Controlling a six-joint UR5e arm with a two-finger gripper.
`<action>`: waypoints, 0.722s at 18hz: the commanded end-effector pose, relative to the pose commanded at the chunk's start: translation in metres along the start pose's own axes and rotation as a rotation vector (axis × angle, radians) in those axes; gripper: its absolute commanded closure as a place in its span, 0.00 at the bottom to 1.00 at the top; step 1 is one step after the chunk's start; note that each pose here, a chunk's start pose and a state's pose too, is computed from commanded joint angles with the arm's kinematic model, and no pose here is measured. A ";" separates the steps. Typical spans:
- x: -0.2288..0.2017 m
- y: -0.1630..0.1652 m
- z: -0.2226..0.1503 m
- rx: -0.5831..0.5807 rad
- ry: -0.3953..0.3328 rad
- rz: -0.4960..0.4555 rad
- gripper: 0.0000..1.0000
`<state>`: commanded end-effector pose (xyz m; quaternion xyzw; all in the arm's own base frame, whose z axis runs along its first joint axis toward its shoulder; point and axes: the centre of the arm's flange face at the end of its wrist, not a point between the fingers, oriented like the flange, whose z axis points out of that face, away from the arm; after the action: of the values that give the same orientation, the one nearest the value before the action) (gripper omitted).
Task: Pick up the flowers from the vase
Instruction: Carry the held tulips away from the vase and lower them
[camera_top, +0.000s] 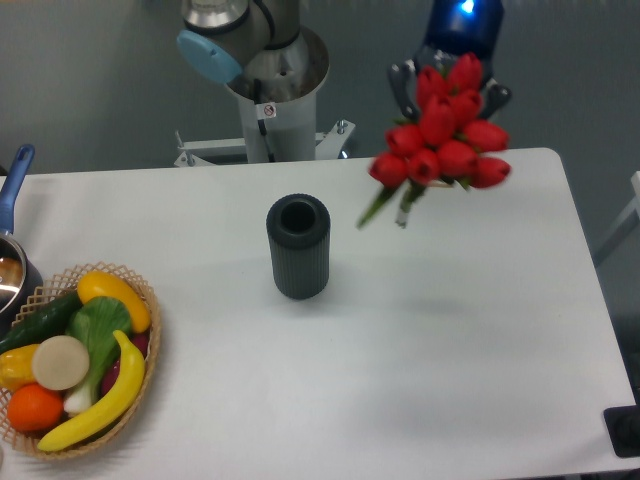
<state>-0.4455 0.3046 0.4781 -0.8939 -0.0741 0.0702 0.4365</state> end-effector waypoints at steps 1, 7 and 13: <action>0.001 0.004 0.012 -0.044 -0.002 0.002 0.82; 0.000 0.009 0.070 -0.225 -0.012 0.042 0.82; -0.003 0.021 0.120 -0.357 -0.010 0.069 0.80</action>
<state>-0.4698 0.3837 0.3887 -0.9588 -0.0569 0.0755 0.2678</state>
